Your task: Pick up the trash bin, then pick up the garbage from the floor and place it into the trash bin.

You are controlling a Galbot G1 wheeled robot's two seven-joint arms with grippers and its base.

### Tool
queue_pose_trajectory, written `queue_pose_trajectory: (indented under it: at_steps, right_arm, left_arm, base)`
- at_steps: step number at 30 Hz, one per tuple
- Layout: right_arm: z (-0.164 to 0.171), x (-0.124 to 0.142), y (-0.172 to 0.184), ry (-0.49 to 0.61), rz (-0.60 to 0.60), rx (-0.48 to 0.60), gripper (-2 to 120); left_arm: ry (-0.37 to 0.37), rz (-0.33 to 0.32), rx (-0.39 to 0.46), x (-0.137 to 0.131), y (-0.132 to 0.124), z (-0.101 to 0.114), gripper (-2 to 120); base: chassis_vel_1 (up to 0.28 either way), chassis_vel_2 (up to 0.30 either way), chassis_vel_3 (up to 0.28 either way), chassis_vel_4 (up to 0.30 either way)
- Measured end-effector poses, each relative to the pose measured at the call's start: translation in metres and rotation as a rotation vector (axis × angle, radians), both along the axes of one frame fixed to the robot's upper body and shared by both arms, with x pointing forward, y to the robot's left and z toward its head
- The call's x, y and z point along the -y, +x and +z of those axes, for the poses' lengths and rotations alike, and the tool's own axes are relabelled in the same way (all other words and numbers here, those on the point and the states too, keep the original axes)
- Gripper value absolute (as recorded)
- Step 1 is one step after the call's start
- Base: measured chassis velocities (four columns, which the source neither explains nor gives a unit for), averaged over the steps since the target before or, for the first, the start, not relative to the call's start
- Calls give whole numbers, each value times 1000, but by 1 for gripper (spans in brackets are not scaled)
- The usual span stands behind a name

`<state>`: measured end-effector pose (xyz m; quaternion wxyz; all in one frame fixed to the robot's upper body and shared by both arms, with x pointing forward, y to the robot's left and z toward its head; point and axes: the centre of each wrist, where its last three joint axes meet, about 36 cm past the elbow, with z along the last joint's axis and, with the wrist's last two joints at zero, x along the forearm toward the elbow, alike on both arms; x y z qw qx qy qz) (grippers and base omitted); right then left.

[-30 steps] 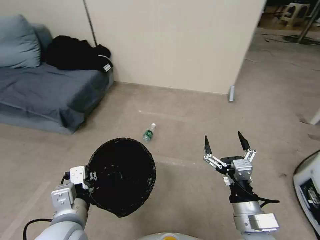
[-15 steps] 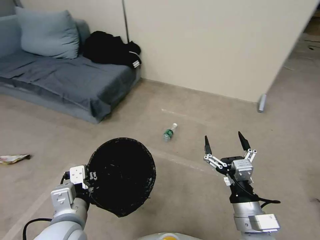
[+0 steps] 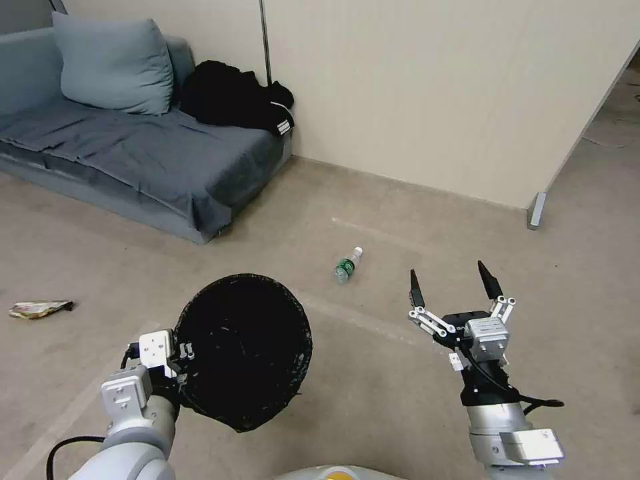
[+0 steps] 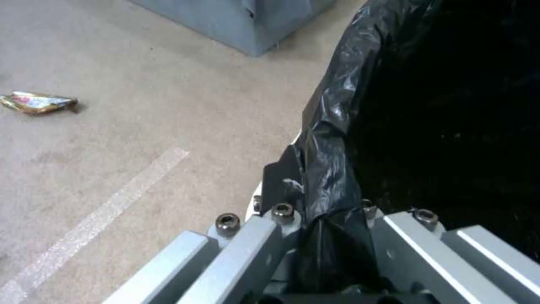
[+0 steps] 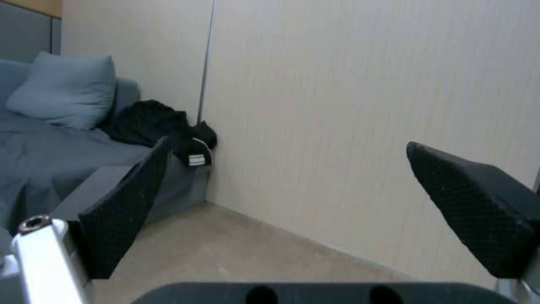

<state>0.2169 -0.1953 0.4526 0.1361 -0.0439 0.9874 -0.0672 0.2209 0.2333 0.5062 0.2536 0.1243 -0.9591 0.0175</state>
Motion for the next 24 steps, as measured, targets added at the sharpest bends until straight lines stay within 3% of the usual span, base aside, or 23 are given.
queue_pose_trajectory:
  at_steps: [17, 24]
  right_arm:
    - [-1, 2, 0, -16, 0, -8, 100]
    - [-2, 2, 1, -16, 0, -10, 100]
  left_arm:
    - [-3, 0, 7, 1, 0, 0, 1]
    - [-1, 2, 8, 1, 0, 0, 1]
  base:
    - [0, 0, 0, 0]
    - [-96, 104, 108, -85]
